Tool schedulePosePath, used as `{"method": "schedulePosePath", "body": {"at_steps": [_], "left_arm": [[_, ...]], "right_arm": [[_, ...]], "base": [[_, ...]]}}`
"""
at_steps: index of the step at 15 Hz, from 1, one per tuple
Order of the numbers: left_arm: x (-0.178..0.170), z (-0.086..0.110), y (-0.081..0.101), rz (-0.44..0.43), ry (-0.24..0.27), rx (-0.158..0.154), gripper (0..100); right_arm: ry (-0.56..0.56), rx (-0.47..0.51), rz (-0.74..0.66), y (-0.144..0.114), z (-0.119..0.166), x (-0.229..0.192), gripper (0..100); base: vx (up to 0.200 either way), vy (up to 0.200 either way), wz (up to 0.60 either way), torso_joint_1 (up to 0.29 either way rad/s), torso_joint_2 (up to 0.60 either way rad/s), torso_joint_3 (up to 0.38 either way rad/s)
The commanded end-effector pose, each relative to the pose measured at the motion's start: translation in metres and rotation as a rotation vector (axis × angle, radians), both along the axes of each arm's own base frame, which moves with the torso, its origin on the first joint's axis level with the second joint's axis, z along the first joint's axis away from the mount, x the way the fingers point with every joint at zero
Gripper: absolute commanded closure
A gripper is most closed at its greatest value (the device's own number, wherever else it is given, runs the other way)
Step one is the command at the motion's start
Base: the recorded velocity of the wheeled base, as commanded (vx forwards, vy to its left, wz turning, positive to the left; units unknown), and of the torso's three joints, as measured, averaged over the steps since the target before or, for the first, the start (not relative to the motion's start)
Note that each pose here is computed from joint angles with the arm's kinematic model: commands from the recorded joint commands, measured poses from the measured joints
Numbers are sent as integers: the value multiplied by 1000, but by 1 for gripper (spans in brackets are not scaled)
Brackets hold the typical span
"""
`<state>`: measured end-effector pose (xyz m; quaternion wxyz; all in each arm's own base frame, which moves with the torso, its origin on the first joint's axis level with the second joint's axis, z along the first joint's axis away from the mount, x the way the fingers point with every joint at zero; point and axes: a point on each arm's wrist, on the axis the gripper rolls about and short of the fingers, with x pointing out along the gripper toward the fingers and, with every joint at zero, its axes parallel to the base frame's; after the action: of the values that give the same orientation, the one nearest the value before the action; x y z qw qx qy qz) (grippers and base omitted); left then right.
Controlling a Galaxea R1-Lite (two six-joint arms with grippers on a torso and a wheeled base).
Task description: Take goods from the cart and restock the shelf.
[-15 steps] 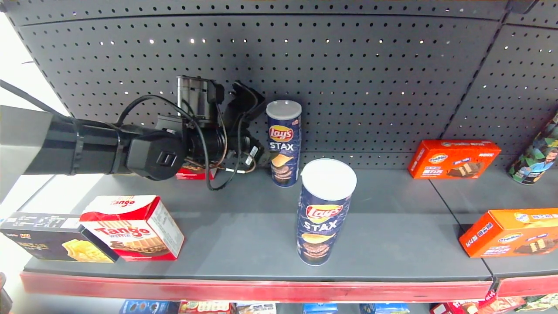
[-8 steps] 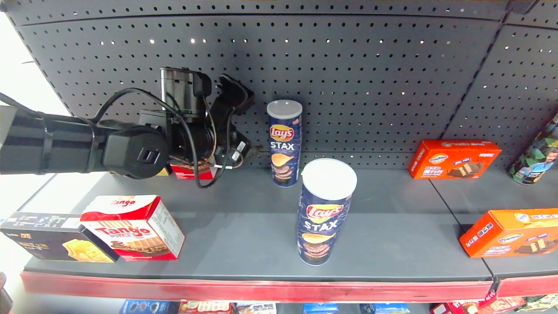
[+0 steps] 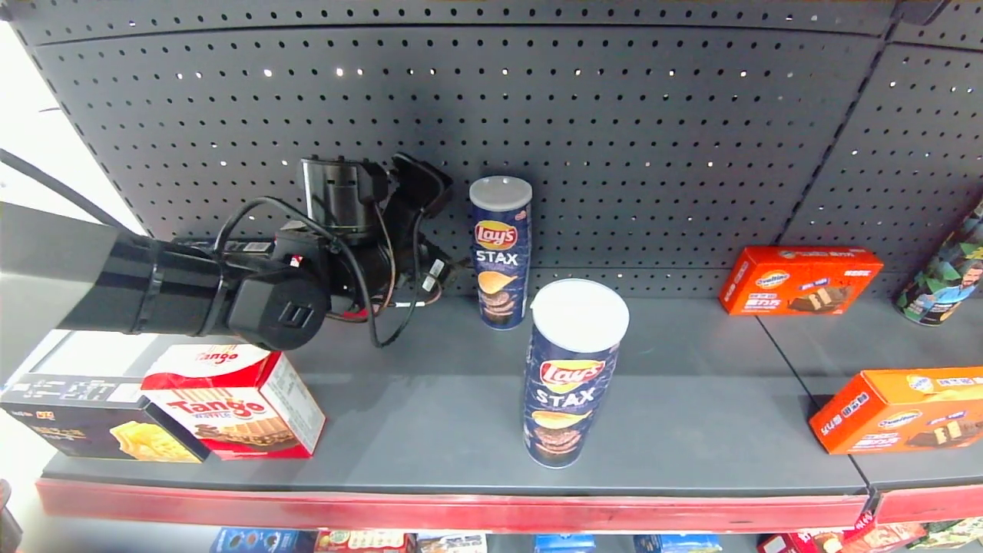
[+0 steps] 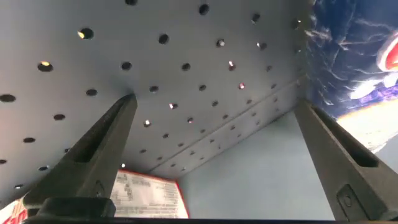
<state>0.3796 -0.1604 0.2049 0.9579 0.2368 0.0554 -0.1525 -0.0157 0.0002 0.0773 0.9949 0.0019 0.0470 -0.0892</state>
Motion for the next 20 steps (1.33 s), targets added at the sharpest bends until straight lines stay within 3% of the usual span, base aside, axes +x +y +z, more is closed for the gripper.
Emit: {"method": "schedulePosePath", "body": {"at_steps": [1,6,20], "left_arm": [[3,-8,-5,-1,10,2,0],[-1,-14,-22,-13,23,-39,0],[0,-16,-37,-44,16,-43,0]], "right_arm": [[1,0,-1,0,0,0,0],[1,0,-1,0,0,0,0],[2,0,-1,0,0,0,0]], "base": [[0,0,0,0,0,0],[0,0,0,0,0,0],[0,0,0,0,0,0]]}}
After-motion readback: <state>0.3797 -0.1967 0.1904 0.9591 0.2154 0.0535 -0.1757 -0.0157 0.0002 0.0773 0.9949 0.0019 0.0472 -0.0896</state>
